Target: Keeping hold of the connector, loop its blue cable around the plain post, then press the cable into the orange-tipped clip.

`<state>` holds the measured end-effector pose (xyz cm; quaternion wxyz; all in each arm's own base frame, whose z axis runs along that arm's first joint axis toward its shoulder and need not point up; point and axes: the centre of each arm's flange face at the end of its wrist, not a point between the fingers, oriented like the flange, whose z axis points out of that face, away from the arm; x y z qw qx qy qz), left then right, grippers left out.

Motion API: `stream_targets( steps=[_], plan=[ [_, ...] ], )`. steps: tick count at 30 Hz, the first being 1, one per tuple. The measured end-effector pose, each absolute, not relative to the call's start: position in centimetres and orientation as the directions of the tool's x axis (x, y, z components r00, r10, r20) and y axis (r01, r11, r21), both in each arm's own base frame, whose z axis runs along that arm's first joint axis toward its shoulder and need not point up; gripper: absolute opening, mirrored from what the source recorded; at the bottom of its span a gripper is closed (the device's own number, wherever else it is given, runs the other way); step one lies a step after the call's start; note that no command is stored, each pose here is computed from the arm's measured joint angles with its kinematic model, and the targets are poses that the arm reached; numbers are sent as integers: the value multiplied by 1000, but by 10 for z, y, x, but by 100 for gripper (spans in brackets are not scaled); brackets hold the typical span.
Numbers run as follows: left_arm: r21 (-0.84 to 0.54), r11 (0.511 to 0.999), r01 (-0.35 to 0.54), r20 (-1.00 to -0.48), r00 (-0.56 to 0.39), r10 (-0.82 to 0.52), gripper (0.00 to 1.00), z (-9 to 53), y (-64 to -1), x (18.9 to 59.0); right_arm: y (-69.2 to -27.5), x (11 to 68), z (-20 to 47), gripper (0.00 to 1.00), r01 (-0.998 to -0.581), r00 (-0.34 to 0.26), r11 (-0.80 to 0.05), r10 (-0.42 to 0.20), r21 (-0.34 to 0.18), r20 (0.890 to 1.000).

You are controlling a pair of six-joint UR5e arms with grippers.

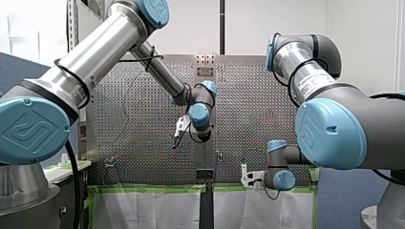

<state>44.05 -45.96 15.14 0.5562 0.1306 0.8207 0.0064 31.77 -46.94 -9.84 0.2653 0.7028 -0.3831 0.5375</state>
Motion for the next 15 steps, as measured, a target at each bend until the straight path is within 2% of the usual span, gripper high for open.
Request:
stream_targets(
  steps=[7,15],
  plan=[
    [160,967,200,-924,-313,218,100,199,-462,455,-469,318,-98,0,-824,124,-564,-256,-44,959],
    [228,949,219,-894,-340,293,100,198,-469,471,-470,318,-98,0,-824,116,-564,-256,-50,960]
  ],
)
